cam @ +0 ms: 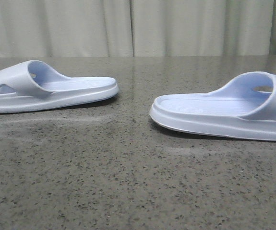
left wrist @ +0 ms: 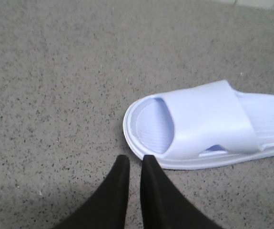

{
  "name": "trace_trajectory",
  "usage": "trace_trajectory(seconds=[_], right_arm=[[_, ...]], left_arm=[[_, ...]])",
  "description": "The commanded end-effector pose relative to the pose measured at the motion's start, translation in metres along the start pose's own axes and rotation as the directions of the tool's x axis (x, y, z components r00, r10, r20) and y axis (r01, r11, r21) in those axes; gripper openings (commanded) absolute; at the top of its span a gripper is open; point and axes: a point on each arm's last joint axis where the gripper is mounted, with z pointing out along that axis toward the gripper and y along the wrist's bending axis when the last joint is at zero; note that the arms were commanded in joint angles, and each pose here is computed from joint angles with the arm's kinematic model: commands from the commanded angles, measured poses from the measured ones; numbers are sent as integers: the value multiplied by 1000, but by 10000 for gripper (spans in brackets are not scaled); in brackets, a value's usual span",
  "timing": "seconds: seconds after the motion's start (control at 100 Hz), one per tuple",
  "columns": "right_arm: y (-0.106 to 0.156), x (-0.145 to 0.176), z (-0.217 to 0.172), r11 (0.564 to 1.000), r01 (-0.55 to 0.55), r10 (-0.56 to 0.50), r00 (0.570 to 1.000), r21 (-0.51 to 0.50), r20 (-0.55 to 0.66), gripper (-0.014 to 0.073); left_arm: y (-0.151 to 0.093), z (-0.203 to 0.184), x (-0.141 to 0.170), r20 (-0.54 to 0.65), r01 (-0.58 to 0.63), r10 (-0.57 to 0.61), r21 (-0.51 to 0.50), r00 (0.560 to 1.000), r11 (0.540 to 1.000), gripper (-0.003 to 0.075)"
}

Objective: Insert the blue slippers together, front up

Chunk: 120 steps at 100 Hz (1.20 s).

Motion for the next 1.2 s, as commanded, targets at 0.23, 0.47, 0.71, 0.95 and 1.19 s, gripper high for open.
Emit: trace_trajectory(seconds=[0.23, 0.47, 0.71, 0.95, 1.19], right_arm=[[-5, -23, -8, 982, 163, -163, 987, 94, -12, -78], [-11, -28, -14, 975, 171, -169, 985, 140, -29, -78], [-8, -22, -13, 988, 119, -112, 990, 96, -80, -27], [-5, -21, -13, 994, 79, -73, 994, 69, -85, 176], [-18, -23, -14, 992, 30, -20, 997, 126, -76, 197]], left_arm=[[-5, 6, -29, -13, -80, 80, 13, 997, 997, 16], [-2, 17, -35, -76, -46, 48, 22, 996, 999, 16], [-9, 26, -37, -100, -1, 11, 105, 995, 994, 16], [-8, 27, -36, -103, -19, 29, 97, 994, 995, 18], [-7, 27, -37, -93, -32, 40, 88, 995, 996, 18]])
